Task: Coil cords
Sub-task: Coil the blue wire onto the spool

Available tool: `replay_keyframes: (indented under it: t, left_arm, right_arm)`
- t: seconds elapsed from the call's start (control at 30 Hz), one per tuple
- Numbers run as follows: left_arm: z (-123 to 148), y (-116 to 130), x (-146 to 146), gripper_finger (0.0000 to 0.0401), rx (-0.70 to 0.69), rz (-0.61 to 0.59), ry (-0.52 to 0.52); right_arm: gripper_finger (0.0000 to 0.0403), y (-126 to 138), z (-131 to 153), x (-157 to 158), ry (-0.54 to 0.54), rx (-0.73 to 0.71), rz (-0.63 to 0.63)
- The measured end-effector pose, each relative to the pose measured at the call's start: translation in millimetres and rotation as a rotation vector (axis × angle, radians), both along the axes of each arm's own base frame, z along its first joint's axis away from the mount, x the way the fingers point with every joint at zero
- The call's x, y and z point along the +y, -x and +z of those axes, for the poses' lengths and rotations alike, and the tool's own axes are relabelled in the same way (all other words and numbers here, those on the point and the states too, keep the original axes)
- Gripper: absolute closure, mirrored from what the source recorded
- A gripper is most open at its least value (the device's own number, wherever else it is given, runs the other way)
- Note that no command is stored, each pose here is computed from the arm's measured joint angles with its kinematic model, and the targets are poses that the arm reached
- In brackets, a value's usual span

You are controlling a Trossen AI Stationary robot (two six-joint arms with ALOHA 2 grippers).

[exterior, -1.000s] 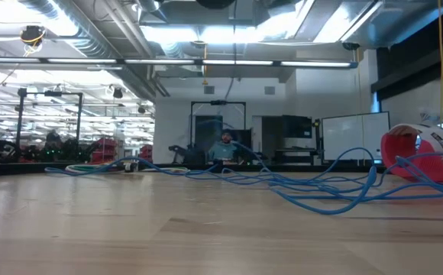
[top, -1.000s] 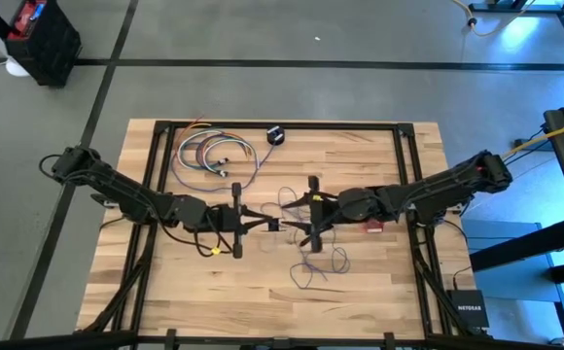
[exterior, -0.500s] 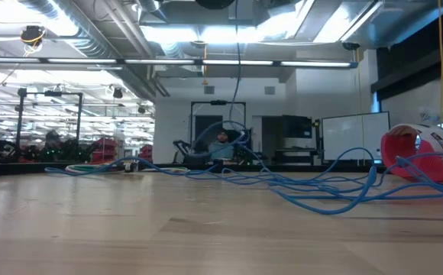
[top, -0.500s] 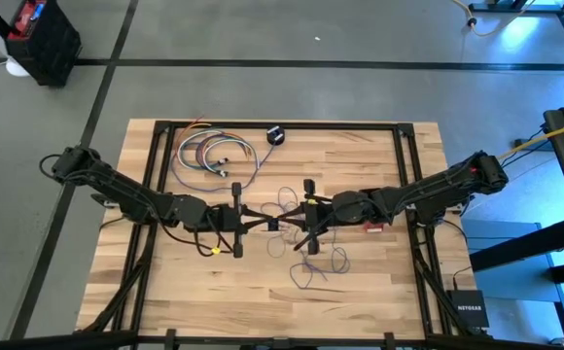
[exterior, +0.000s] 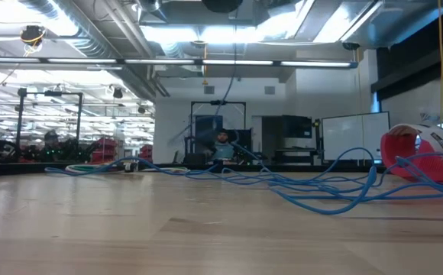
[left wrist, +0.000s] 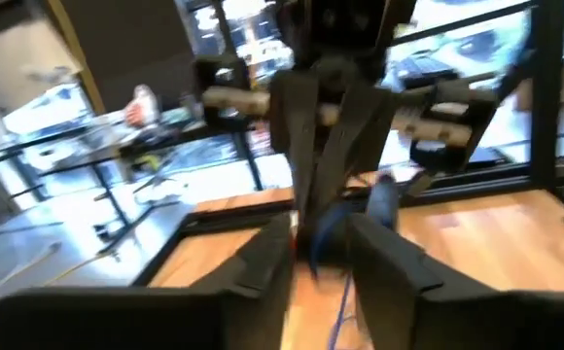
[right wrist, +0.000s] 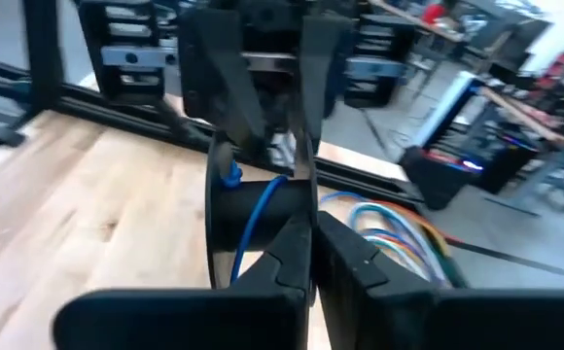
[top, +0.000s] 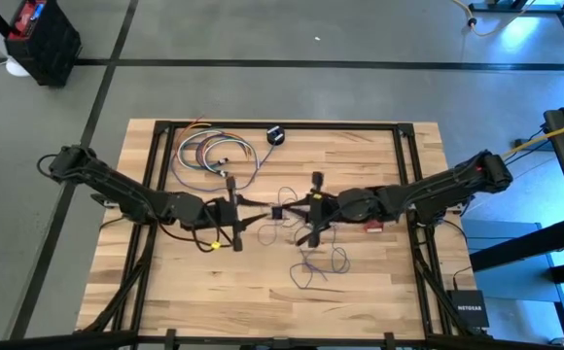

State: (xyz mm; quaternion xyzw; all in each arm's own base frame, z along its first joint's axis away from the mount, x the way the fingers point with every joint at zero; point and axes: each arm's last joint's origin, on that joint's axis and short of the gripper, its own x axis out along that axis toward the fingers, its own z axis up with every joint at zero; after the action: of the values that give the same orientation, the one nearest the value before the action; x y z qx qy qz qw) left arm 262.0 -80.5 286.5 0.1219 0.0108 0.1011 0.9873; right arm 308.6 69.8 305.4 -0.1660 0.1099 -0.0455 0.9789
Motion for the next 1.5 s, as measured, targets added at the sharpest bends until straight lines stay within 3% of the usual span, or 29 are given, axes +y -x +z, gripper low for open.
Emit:
replay_keyframes:
  t: [0.2, 0.33, 0.6, 0.77, 1.03, 1.23, 1.5]
  left_arm:
    - [1, 14, -4, 0.0265, 0.072, 0.022, 0.028]
    - [-17, 4, -5, 0.0267, 0.133, 0.046, 0.099]
    - [-67, -38, 6, 0.027, 0.196, 0.136, 0.097]
    - [-79, -50, 19, 0.027, 0.238, 0.187, 0.09]
    - [-96, -52, 37, 0.027, 0.391, 0.209, 0.075]
    - [-99, -54, 40, 0.027, 0.397, 0.109, 0.173]
    - [-107, -59, 54, 0.027, 0.397, 0.145, 0.264]
  right_arm:
    - [0.0393, 30, 25, -9, 0.019, -0.012, -0.121]
    - [0.0395, 42, 30, -9, 0.022, -0.036, -0.19]
    - [0.0394, 43, 18, -9, 0.03, -0.015, -0.23]
    - [0.0398, 43, 17, -8, 0.03, -0.002, -0.207]
    - [0.0393, 43, 14, -8, 0.038, 0.019, -0.204]
    - [0.0392, 43, 14, -9, 0.039, 0.024, -0.204]
    - [0.0391, 44, 13, -9, 0.039, 0.037, -0.206]
